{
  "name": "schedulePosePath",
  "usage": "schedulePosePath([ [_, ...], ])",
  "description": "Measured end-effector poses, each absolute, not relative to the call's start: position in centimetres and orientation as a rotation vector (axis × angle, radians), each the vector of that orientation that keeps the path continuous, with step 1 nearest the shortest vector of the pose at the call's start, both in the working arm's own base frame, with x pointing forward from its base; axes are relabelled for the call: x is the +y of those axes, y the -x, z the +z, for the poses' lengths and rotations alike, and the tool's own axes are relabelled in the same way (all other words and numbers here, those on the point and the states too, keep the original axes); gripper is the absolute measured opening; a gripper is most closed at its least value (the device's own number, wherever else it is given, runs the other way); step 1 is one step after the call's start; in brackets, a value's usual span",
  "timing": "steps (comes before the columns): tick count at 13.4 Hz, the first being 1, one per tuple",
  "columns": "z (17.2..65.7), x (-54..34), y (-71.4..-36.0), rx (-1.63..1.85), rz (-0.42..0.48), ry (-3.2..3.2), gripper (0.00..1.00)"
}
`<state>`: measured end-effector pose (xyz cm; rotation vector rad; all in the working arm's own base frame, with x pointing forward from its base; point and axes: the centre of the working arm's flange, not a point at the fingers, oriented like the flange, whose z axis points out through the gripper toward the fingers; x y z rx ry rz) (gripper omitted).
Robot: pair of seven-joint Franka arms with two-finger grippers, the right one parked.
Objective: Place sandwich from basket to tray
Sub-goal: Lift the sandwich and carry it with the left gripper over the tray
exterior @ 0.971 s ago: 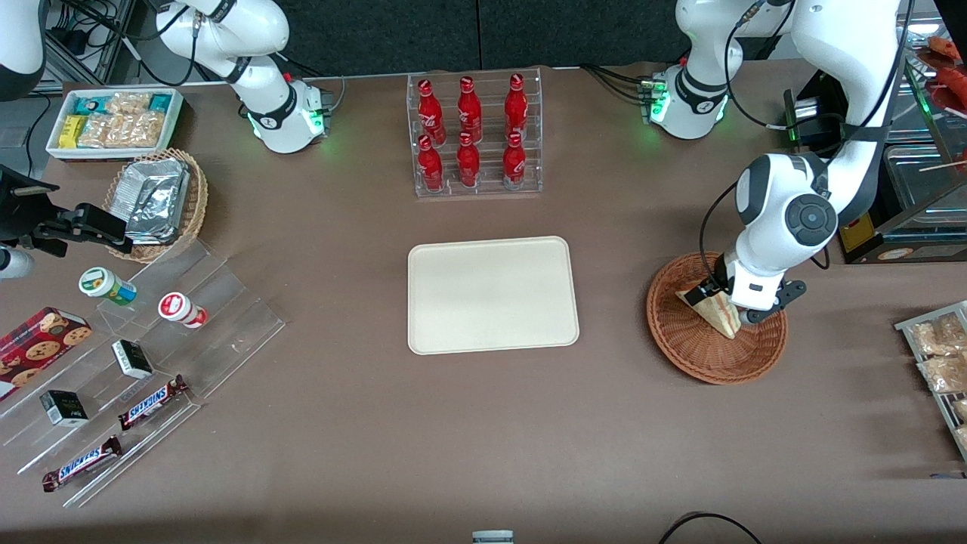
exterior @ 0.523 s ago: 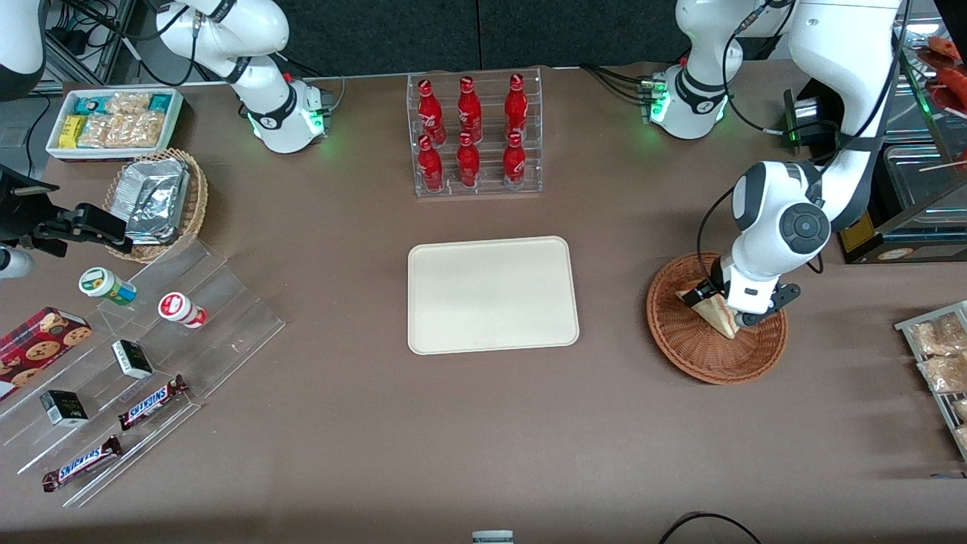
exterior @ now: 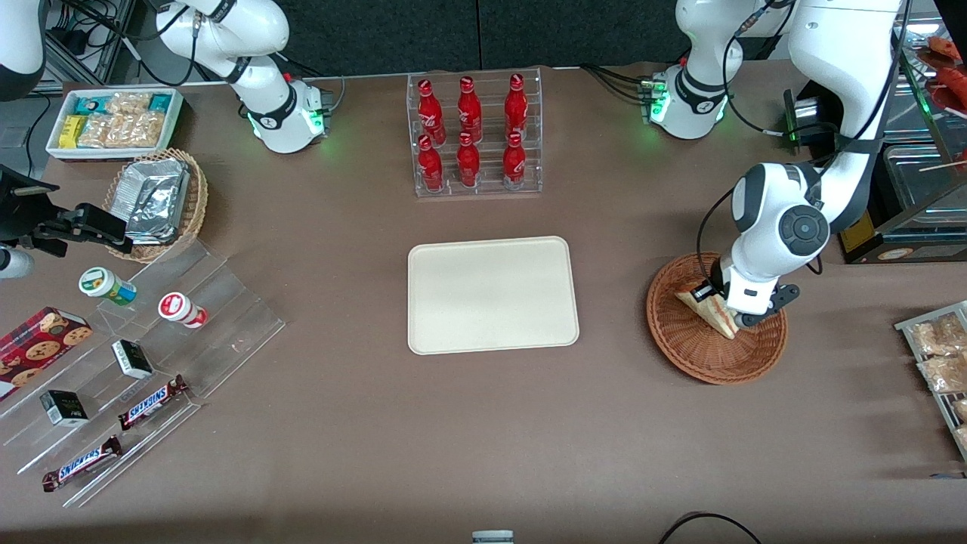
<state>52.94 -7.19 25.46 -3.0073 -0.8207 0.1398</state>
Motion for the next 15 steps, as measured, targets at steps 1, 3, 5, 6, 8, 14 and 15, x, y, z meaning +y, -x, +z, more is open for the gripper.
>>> schedulePosePath([
  [1,25.5,-7.2,-53.0,-0.821,0.138,3.008,0.26],
  [3,25.8,-7.1,-53.1,-0.824,0.128,3.009,0.17],
  [5,27.0,-6.8,-53.4,-0.782,0.122,2.992,0.15],
  [6,28.2,-6.7,-53.7,-0.741,0.149,2.963,0.15],
  [8,32.1,-6.7,-54.8,-0.702,0.213,2.909,0.15],
  [14,43.7,-12.7,-57.0,-0.584,0.239,2.909,0.15],
  [15,44.8,-14.3,-56.9,-0.548,0.227,2.923,0.15],
])
